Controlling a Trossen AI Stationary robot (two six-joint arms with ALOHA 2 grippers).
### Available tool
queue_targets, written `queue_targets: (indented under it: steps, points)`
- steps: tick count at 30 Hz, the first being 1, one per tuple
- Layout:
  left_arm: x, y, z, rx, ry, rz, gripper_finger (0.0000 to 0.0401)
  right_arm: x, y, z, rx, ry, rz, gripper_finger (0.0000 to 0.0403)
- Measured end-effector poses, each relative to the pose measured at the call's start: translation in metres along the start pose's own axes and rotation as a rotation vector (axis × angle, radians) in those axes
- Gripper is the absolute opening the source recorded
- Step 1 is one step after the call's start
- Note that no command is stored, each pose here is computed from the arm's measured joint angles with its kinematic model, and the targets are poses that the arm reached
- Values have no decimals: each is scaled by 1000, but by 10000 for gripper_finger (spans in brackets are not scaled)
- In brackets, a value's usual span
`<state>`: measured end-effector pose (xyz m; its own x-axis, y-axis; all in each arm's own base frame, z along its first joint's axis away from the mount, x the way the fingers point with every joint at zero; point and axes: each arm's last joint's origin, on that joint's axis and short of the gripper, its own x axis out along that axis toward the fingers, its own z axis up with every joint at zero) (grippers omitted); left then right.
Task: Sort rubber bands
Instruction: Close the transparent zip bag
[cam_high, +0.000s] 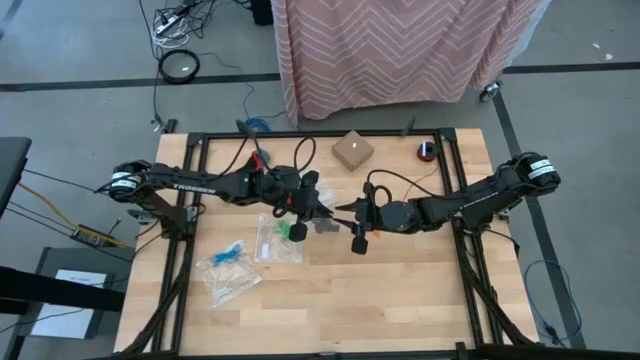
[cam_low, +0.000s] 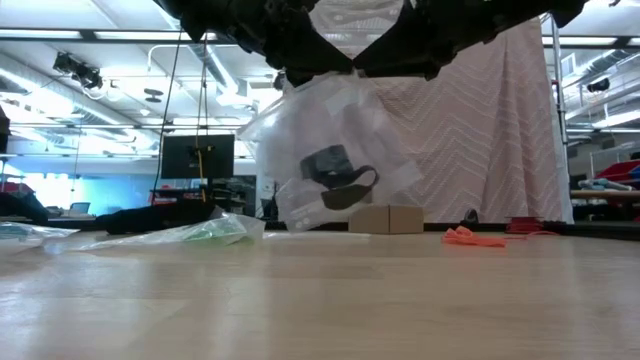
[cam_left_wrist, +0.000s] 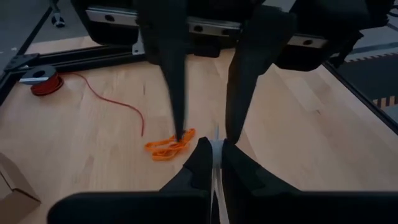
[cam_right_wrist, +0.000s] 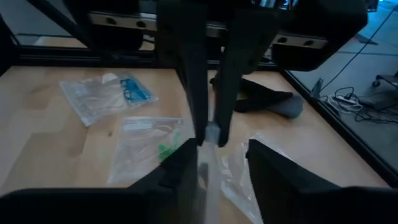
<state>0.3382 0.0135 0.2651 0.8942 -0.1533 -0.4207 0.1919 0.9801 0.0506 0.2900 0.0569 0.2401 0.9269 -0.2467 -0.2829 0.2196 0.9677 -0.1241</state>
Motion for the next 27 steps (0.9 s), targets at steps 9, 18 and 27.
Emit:
queue_targets:
  steps: [9, 18, 27]
  points:
    - [0, 0, 1, 3, -14, 4, 20, 0, 0, 1, -27, -6, 8, 41]
    - [3, 0, 0, -5, -10, -1, 20, -1, 0, 0, -61, -4, -39, 1]
    - [3, -1, -9, -34, 81, -3, 19, -2, 2, 2, -74, -19, -48, 0]
